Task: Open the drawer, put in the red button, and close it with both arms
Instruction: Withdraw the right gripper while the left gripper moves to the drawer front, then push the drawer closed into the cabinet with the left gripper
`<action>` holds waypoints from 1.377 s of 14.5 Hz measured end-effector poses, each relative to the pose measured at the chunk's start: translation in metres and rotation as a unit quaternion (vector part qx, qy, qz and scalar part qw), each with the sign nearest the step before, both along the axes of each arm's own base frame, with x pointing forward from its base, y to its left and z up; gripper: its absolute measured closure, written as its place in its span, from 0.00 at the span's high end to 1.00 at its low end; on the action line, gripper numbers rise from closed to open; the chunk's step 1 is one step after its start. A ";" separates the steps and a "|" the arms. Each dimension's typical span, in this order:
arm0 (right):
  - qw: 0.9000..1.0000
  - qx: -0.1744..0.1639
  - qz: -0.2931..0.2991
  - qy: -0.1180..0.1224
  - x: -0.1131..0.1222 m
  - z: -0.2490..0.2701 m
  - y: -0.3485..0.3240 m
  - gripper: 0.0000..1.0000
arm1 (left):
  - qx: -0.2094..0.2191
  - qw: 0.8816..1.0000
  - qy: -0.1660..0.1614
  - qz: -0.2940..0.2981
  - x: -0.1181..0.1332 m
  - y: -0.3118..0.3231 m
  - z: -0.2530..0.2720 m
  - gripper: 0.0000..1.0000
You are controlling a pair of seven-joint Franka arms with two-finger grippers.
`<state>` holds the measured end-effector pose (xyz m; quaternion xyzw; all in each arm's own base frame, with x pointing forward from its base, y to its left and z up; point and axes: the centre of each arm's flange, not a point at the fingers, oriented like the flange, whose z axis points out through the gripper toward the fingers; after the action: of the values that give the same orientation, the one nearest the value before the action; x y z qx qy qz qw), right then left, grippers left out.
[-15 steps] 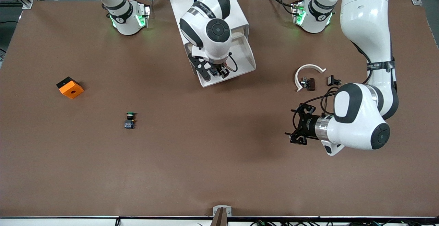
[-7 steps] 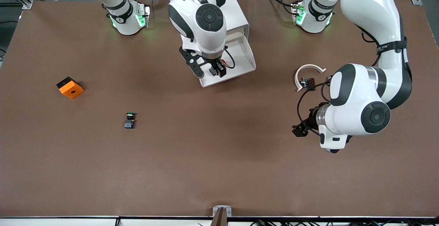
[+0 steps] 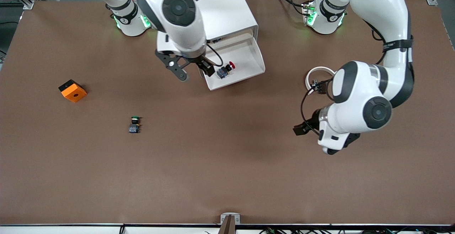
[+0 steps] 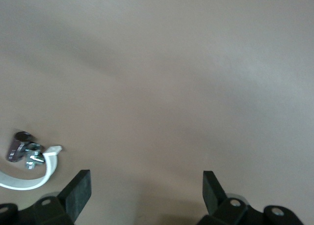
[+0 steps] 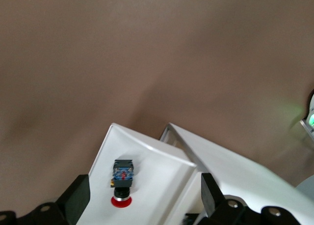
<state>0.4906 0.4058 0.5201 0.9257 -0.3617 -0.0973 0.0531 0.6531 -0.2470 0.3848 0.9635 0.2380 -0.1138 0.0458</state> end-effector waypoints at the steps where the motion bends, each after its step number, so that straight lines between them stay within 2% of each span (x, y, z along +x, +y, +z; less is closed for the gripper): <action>1: 1.000 0.006 0.017 0.001 0.005 0.008 -0.014 1.00 | 0.004 1.000 -0.006 -0.015 -0.009 -0.019 -0.008 1.00; 5: 0.994 0.037 0.105 0.006 0.027 0.042 -0.082 1.00 | 0.021 0.997 -0.024 -0.071 -0.053 -0.089 -0.050 1.00; 9: 0.980 0.072 0.186 0.007 0.049 0.062 -0.174 1.00 | 0.009 0.994 -0.034 -0.101 -0.097 -0.129 -0.097 1.00; 16: 0.956 0.115 0.270 -0.004 0.058 0.070 -0.326 1.00 | -0.013 0.988 -0.002 -0.154 -0.164 -0.177 -0.112 1.00; 20: 0.948 0.111 0.296 -0.021 0.060 0.069 -0.363 1.00 | -0.020 0.985 0.019 -0.169 -0.198 -0.201 -0.118 1.00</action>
<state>0.5502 0.0426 0.5889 0.9930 -0.0594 -0.0974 -0.0309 0.4548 -0.4477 0.2672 0.9864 0.0700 -0.1427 0.0409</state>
